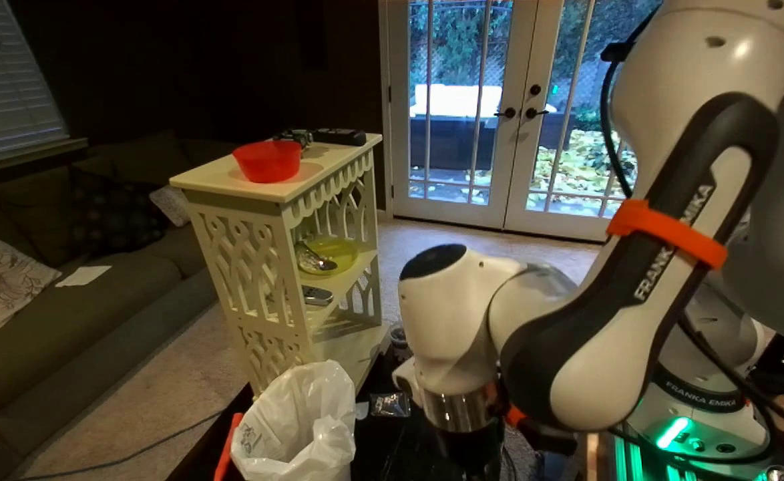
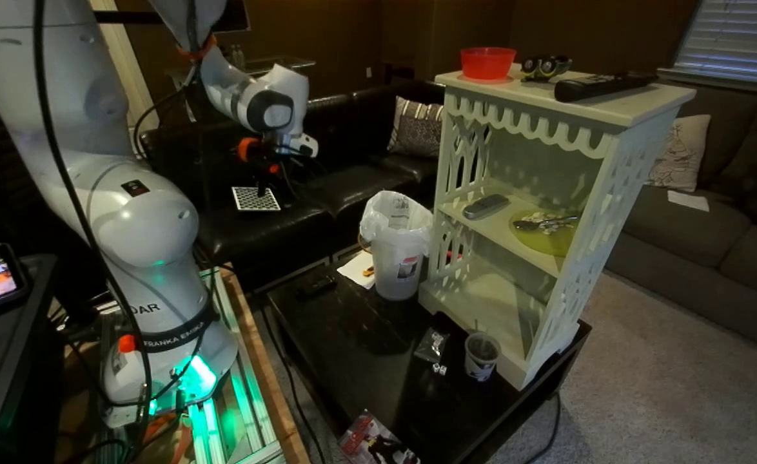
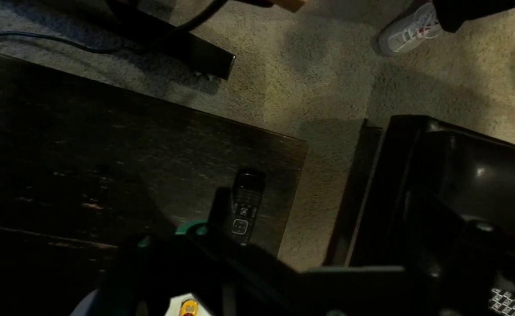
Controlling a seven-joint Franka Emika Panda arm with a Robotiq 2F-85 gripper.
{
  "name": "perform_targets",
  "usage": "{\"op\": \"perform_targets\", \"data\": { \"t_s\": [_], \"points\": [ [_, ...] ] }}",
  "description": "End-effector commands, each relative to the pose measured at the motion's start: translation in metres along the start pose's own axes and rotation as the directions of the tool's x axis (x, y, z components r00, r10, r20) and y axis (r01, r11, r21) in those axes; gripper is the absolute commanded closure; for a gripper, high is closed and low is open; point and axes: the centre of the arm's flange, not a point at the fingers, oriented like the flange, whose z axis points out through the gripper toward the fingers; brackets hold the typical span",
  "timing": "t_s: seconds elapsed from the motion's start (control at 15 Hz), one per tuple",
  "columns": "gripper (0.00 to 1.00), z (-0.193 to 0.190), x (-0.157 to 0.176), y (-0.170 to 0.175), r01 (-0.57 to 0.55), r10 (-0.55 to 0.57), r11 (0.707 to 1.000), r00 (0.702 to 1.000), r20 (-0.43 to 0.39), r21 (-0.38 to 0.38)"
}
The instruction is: Pick up the remote, then place it next to the yellow plate
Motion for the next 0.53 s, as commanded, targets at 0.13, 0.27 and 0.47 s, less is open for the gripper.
{"op": "perform_targets", "data": {
  "t_s": [0.13,0.27,0.47],
  "points": [
    [0.0,0.062,0.002,-0.013,0.049,-0.049,0.999,0.995,0.087,0.007],
    [0.0,0.08,0.007,-0.018,0.057,-0.059,0.998,0.991,0.12,0.015],
    [0.0,0.091,0.011,-0.018,0.02,-0.02,1.0,0.999,0.035,0.007]
  ]
}}
